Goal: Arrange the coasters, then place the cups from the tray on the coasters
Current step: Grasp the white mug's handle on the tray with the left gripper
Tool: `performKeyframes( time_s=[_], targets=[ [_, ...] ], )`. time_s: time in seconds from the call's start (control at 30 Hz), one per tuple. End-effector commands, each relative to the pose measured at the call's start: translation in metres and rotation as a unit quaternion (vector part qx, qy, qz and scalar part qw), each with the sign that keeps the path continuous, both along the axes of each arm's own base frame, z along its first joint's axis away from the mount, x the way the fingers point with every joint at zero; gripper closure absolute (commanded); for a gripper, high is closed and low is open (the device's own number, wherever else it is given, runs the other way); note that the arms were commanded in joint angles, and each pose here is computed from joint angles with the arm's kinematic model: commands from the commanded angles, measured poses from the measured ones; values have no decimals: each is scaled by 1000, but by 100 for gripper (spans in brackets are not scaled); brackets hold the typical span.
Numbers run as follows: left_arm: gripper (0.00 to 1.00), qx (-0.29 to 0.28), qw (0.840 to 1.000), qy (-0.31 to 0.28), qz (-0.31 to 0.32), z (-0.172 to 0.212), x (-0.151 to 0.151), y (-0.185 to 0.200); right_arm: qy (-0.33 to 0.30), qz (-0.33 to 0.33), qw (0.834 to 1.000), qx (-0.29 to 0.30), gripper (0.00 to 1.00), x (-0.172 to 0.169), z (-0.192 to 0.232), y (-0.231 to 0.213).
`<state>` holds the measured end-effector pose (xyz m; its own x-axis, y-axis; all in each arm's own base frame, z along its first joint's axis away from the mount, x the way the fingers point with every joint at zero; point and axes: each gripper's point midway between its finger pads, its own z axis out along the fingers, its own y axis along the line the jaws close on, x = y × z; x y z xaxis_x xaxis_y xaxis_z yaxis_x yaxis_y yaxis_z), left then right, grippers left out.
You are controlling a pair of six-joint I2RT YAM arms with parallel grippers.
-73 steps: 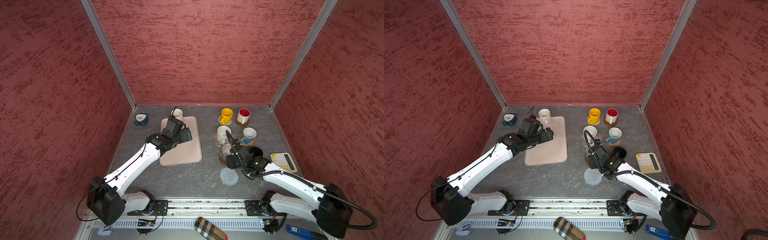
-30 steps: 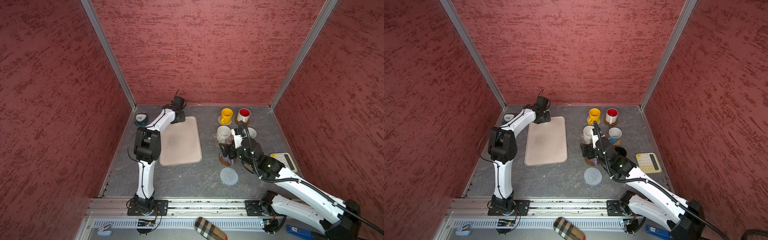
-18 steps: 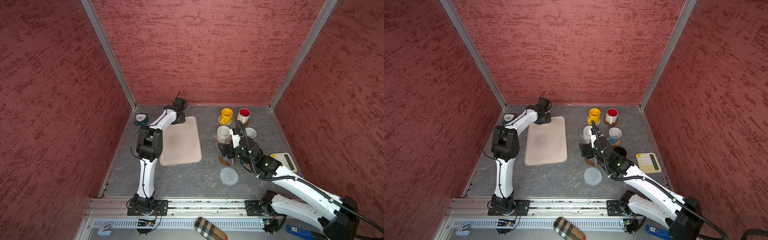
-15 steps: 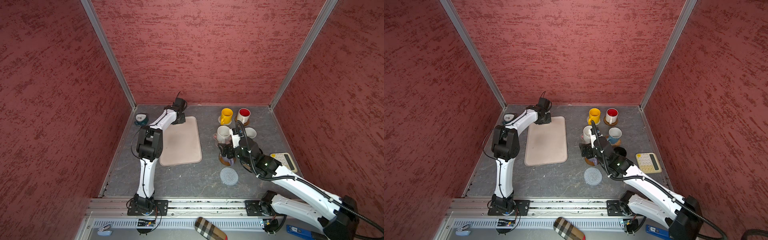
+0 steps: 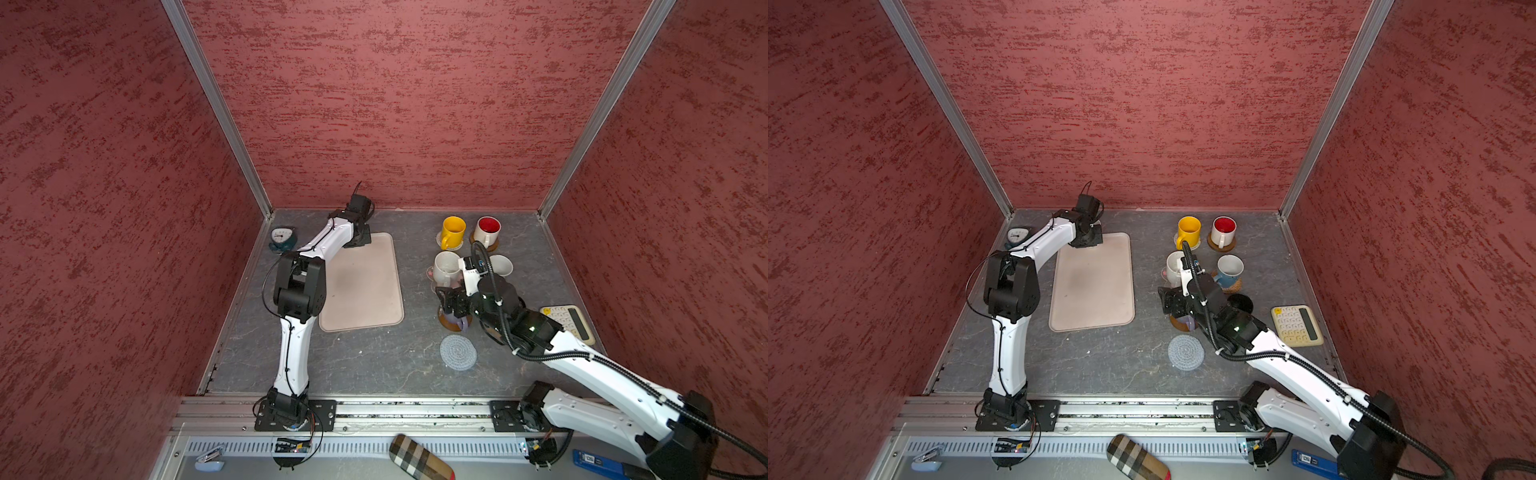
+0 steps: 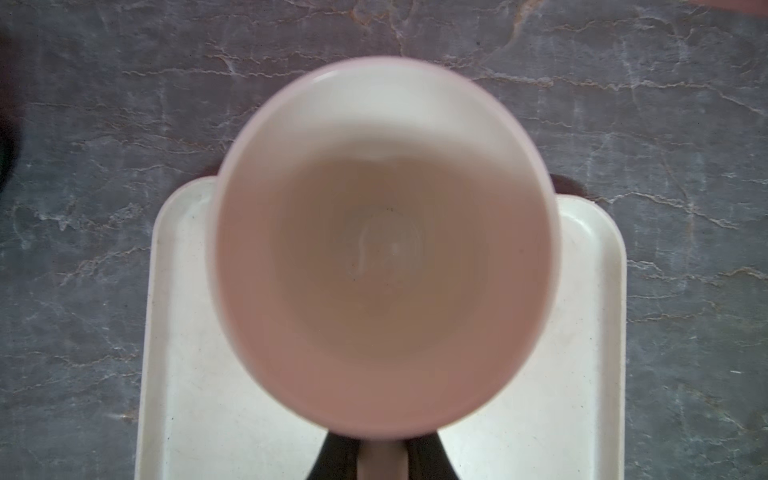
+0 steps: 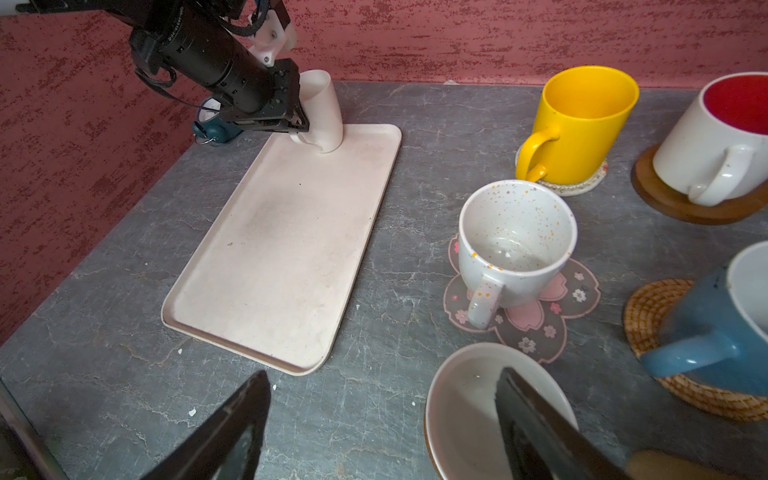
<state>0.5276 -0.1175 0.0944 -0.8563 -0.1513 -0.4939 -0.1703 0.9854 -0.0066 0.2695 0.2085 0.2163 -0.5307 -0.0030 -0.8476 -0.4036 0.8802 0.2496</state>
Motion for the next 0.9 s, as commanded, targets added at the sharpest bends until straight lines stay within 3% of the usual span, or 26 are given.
performKeyframes(
  time_s=[0.0, 0.23, 0.47, 0.87],
  targets=[
    [100, 8, 1000, 7, -11, -8, 3, -4, -11, 6, 1000, 5, 14, 2, 3, 2],
    [100, 9, 1000, 2, -17, 4, -1, -5, -9, 4, 1000, 7, 13, 2, 5, 1],
    [100, 3, 998, -31, -53, 47, -13, -24, -14, -4, 1000, 9, 1, 2, 19, -2],
    [100, -25, 987, -58, -148, 103, -72, -81, 5, -55, 997, 46, 1, 19, 53, -21]
  ],
)
